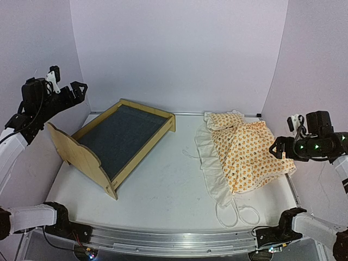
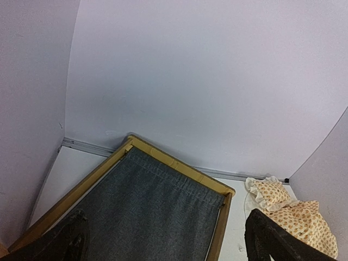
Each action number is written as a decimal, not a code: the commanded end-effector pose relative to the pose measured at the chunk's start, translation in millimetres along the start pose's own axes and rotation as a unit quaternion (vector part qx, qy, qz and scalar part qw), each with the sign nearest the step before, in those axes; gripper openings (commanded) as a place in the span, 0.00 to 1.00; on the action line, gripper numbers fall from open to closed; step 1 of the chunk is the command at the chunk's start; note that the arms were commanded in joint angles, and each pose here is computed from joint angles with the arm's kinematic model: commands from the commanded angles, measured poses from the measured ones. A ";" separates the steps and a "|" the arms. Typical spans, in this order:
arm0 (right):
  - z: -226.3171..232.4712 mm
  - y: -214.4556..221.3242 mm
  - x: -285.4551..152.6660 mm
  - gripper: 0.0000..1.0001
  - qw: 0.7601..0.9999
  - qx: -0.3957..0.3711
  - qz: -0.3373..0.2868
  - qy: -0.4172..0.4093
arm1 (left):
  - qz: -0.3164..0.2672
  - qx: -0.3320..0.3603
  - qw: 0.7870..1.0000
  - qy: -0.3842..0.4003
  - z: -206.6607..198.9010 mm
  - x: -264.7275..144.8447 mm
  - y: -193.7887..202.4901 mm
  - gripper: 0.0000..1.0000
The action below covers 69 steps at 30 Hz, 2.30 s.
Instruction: Set up the pet bed
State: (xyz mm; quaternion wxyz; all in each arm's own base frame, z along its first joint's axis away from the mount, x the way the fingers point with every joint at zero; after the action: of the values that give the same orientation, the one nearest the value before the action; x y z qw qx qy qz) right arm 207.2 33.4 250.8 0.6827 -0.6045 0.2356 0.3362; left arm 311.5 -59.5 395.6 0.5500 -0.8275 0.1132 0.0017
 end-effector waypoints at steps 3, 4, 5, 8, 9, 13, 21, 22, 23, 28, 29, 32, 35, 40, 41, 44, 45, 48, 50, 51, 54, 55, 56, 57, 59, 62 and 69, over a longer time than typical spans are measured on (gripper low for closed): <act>-0.5 1.3 -6.3 0.98 0.999 0.008 0.024 0.027 | 0.017 -0.021 0.998 0.064 -24.7 0.5 -6.1 0.99; -0.2 2.7 -5.8 0.98 0.999 0.008 0.030 0.030 | 0.024 -0.019 0.997 0.068 -29.7 2.7 -2.8 0.99; 0.2 4.2 -5.4 0.98 0.999 0.009 0.037 0.031 | 0.034 -0.016 0.997 0.074 -35.2 5.8 1.6 0.99; 1.9 8.4 -4.0 0.98 0.998 0.009 0.056 0.034 | 0.075 -0.008 0.994 0.085 -55.0 19.6 18.1 0.99; 2.8 9.3 -3.1 0.98 0.997 0.009 0.062 0.034 | 0.087 -0.002 0.992 0.088 -62.5 24.7 23.7 0.99; 6.8 12.6 -0.1 0.98 0.996 0.009 0.085 0.031 | 0.151 0.035 0.984 0.090 -98.3 49.2 57.7 0.99; 27.2 19.9 14.6 0.98 0.994 -0.009 0.107 -0.035 | 0.269 0.145 0.950 0.070 -162.8 101.2 153.5 0.99; 30.4 20.4 16.9 0.98 0.993 -0.010 0.109 -0.046 | 0.282 0.161 0.944 0.064 -167.6 107.7 167.0 0.99; 33.3 21.2 19.2 0.98 0.992 -0.010 0.112 -0.056 | 0.292 0.173 0.939 0.058 -170.3 113.5 176.8 0.99; 48.2 24.3 36.1 0.98 0.987 -0.036 0.131 -0.081 | 0.342 0.229 0.911 0.022 -173.9 140.7 233.2 0.98; 51.3 24.3 40.5 0.98 0.987 -0.052 0.130 -0.077 | 0.349 0.238 0.906 0.015 -172.8 145.5 243.1 0.98; 66.0 22.8 56.1 0.98 0.983 -0.114 0.125 -0.070 | 0.368 0.258 0.893 -0.002 -168.2 158.0 269.2 0.97; 85.6 16.6 74.1 0.98 0.977 -0.174 0.101 -0.074 | 0.377 0.271 0.885 -0.014 -163.8 168.3 284.5 0.96; 106.8 1.2 99.2 0.98 0.970 -0.227 0.057 -0.073 | 0.397 0.271 0.877 -0.022 -150.7 184.4 301.7 0.86; 109.8 -2.5 102.6 0.98 0.969 -0.230 0.054 -0.074 | 0.399 0.270 0.876 -0.024 -148.5 186.3 303.1 0.83; 114.3 -14.6 109.0 0.98 0.970 -0.230 0.036 -0.067 | 0.405 0.279 0.870 -0.027 -141.1 192.4 310.4 0.71; 114.9 -17.7 111.4 0.98 0.971 -0.229 0.033 -0.062 | 0.405 0.288 0.868 -0.028 -139.5 195.4 313.2 0.67; 121.2 -22.9 114.9 0.98 0.972 -0.221 0.046 -0.069 | 0.402 0.307 0.861 -0.042 -132.0 201.4 319.1 0.56; 127.0 -24.5 114.5 0.98 0.971 -0.216 0.058 -0.082 | 0.404 0.311 0.859 -0.045 -128.7 203.5 322.7 0.49; 127.7 -23.1 115.5 0.98 0.971 -0.214 0.066 -0.083 | 0.404 0.314 0.858 -0.044 -128.6 204.3 323.9 0.46; 127.9 -21.3 119.4 0.98 0.971 -0.211 0.077 -0.081 | 0.411 0.323 0.852 -0.025 -131.3 202.3 329.1 0.39; 126.9 -21.3 120.8 0.98 0.971 -0.213 0.079 -0.076 | 0.414 0.326 0.850 -0.022 -130.9 200.7 330.3 0.37; 125.5 -21.2 122.4 0.98 0.971 -0.215 0.082 -0.070 | 0.417 0.326 0.848 -0.016 -131.6 198.3 331.8 0.35; 124.6 -22.0 122.9 0.98 0.970 -0.217 0.082 -0.066 | 0.421 0.328 0.846 -0.009 -132.6 195.5 333.6 0.33; 122.6 -23.1 124.7 0.98 0.971 -0.218 0.085 -0.056 | 0.428 0.330 0.841 0.000 -133.5 187.1 339.9 0.28; 124.4 -29.0 126.2 0.98 0.971 -0.215 0.097 -0.048 | 0.435 0.337 0.834 0.032 -148.0 166.5 350.4 0.25; 129.1 -42.7 142.9 0.98 0.962 -0.226 0.149 -0.022 | 0.438 0.395 0.800 0.113 -191.5 88.3 379.7 0.21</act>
State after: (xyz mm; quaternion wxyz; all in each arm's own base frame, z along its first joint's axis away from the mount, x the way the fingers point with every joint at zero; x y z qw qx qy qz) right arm 310.1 182.0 184.6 0.4852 -0.6873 0.2089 0.4985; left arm 382.8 -342.2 97.5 0.7552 -0.4395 0.4468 0.1918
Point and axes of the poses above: each gripper's point midway between its finger pads, its own x axis out along the fingers, its own z axis along the line the jaws close on, y = z × x, the point moved 3 cm from there along -x, back along the fingers, and after that the axes turned 3 degrees about -x, right-handed, at the moved point
